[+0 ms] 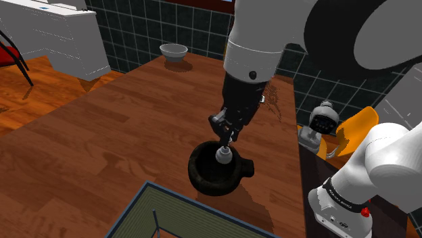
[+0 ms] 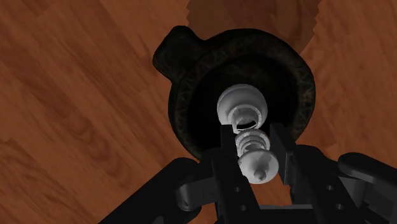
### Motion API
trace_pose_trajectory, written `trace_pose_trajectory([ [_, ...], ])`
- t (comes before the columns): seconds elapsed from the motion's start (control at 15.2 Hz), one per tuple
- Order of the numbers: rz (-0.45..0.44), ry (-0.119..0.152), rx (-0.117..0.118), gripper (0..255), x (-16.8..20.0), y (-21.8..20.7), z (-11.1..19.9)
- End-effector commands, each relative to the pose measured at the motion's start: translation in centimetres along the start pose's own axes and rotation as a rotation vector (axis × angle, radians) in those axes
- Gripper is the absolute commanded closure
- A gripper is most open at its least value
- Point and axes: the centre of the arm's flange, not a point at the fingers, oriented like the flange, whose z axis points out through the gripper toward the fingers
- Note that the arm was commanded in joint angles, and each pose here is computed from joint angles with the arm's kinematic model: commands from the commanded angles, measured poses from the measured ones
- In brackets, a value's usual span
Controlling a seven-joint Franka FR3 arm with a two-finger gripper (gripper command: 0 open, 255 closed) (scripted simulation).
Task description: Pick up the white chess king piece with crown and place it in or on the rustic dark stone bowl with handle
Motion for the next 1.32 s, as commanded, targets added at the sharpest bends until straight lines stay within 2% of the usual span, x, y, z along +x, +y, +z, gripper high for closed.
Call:
trace_pose_trajectory([
  [0.0, 0.000, 0.001, 0.000, 255, 0.0, -0.1, 1.1],
  [0.13, 0.000, 0.001, 0.000, 255, 0.0, -0.1, 2.1],
  [0.66, 0.000, 0.001, 0.000, 255, 0.0, -0.1, 2.2],
  [0.73, 0.000, 0.001, 0.000, 0, 0.0, -0.1, 2.2],
  [1.06, 0.000, 0.001, 0.000, 0, 0.0, -0.1, 2.2],
  [1.25, 0.000, 0.001, 0.000, 0, 0.0, -0.1, -1.7],
])
